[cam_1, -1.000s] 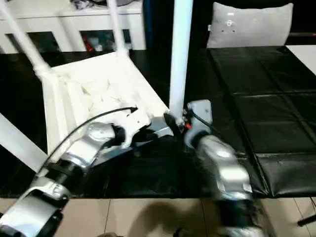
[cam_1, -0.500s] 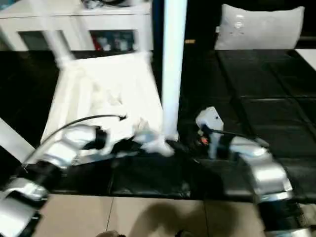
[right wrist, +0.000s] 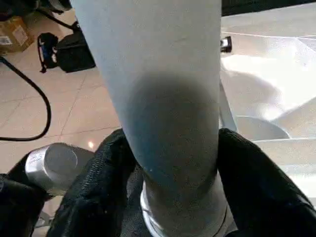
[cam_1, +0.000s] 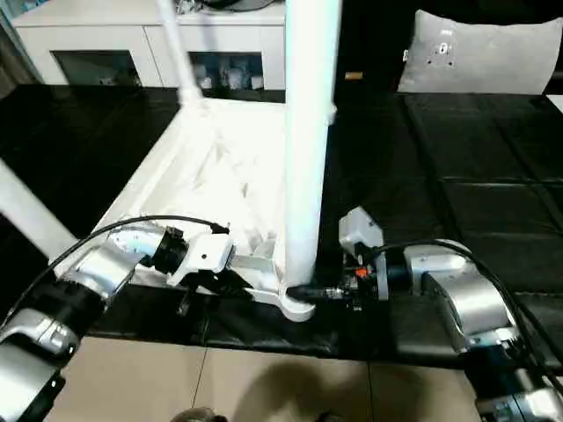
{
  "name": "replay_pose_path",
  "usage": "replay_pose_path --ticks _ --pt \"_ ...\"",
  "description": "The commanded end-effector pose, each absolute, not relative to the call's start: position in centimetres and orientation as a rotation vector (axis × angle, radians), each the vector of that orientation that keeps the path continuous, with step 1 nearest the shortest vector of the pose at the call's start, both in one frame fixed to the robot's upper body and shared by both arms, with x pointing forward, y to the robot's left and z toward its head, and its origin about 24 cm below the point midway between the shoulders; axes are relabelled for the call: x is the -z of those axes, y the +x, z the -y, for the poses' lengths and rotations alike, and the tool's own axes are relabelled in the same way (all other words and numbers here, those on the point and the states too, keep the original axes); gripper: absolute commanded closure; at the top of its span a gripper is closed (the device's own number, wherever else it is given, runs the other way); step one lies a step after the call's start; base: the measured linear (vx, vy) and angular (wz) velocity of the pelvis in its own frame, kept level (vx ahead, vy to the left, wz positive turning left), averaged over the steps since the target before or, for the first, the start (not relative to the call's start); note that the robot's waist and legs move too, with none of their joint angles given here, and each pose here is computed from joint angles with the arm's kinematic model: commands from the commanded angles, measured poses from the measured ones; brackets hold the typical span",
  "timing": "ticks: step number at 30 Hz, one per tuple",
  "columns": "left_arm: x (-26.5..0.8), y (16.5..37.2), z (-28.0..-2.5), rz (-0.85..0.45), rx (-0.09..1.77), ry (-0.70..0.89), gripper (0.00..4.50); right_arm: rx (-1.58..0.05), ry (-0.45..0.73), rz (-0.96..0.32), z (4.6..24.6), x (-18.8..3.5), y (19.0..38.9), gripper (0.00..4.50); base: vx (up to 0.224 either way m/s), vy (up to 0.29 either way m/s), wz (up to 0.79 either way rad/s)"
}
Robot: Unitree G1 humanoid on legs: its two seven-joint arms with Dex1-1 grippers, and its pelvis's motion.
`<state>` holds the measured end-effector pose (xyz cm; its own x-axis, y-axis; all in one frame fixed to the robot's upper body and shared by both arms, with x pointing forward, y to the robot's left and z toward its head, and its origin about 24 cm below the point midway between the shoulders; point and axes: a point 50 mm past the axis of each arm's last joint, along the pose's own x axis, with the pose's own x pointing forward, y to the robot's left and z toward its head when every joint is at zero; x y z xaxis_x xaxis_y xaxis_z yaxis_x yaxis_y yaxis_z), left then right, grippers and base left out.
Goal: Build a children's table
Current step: Rotate leg to tighten
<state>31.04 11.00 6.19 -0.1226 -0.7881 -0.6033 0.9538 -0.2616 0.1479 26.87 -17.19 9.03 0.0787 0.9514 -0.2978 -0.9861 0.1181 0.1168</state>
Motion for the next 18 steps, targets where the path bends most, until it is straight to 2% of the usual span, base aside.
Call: replay_pose_path --ticks 1,3,4,11,13,14,16,18 --pt "-7.0 31.3 -10.7 -0.302 1.741 0.765 4.50 -1.487 -0.121 -0.338 16.9 -9.1 26.9 2.11 0.000 0.000 0.00" --pt "-7.0 31.3 -10.7 -0.303 1.739 0.761 4.50 -1.492 -0.114 -0.342 16.9 -9.1 26.8 2.16 0.000 0.000 0.00" --pt "-7.0 31.4 -10.8 -0.306 1.735 0.751 4.50 -1.497 -0.100 -0.346 16.8 -9.1 26.8 2.39 0.000 0.000 0.00" --pt "-7.1 31.7 -11.1 -0.306 1.663 0.645 4.50 -1.466 0.007 -0.353 16.3 -8.9 26.2 2.54 0.000 0.000 0.00" --pt "-7.1 32.0 -11.2 -0.324 1.588 0.611 4.50 -1.387 0.028 -0.351 15.6 -8.7 26.3 2.54 0.000 0.000 0.00" --pt "-7.2 32.2 -11.1 -0.340 1.526 0.576 4.50 -1.298 0.009 -0.357 15.1 -8.3 26.7 2.54 0.000 0.000 0.00" --pt "-7.2 32.3 -11.0 -0.347 1.502 0.561 4.50 -1.261 0.003 -0.360 14.8 -8.1 26.9 2.54 0.000 0.000 0.00" --pt "-7.6 32.7 -10.4 -0.343 1.404 0.518 4.50 -1.100 0.022 -0.351 13.8 -7.7 27.8 2.54 0.000 0.000 0.00"
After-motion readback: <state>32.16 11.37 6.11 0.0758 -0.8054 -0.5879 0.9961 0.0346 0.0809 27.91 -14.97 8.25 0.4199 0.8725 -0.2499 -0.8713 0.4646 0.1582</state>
